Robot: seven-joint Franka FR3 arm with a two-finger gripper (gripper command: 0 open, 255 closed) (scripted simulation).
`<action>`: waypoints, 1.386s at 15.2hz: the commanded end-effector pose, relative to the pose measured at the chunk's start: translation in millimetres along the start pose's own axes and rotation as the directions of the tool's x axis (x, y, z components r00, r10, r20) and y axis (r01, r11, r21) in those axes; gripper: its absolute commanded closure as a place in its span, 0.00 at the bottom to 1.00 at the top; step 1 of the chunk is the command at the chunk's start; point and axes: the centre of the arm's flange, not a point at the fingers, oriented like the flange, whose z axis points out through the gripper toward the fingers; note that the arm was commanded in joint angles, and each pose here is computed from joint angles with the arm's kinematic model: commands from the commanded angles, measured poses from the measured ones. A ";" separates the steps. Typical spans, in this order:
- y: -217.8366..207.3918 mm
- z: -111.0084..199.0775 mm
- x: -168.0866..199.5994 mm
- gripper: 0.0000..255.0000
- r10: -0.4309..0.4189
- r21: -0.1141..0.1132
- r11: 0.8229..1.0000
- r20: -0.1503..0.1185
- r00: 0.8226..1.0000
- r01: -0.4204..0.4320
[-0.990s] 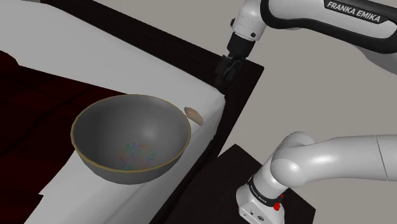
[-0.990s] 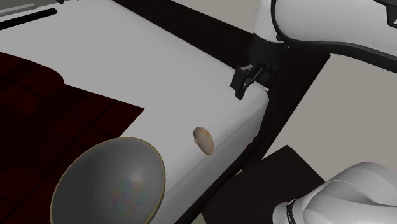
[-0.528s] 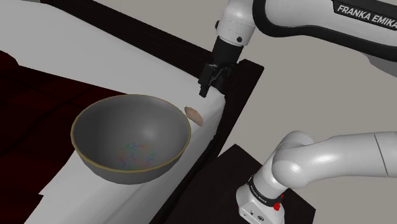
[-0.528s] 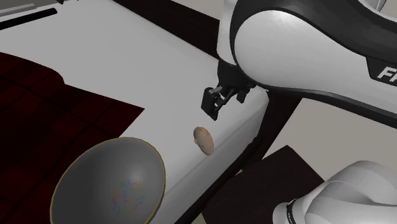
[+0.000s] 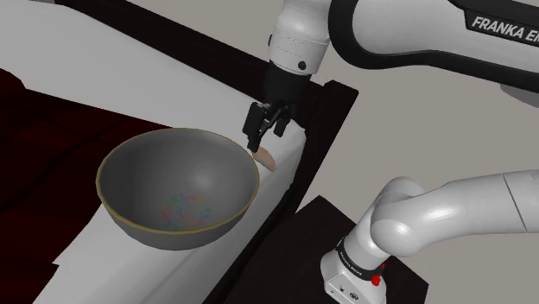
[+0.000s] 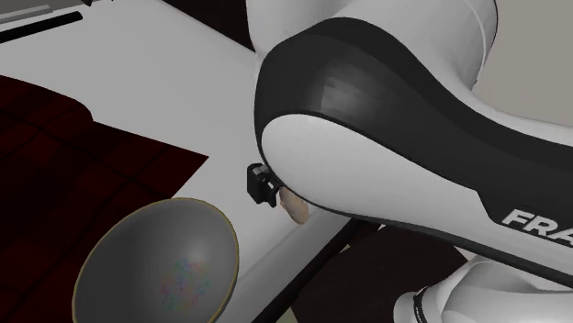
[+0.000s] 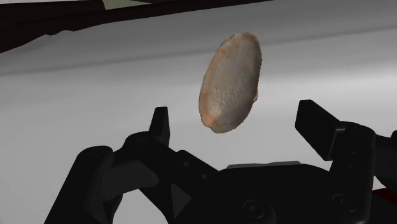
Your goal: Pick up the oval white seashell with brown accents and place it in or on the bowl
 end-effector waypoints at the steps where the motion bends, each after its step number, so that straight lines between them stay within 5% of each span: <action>1: -1.8 10.0 -0.9 0.00 0.000 0.000 1.000 0.000 1.000 0.000; 5: -1.8 34.1 -0.9 0.00 0.000 0.000 1.000 0.000 1.000 0.000; 13: -1.8 34.1 -0.9 0.00 0.000 0.000 1.000 0.000 1.000 0.000; 14: -1.8 34.1 -0.9 1.00 0.000 0.000 1.000 0.000 1.000 0.000; 21: -1.5 34.8 -0.3 1.00 0.000 0.000 1.000 0.000 1.000 0.000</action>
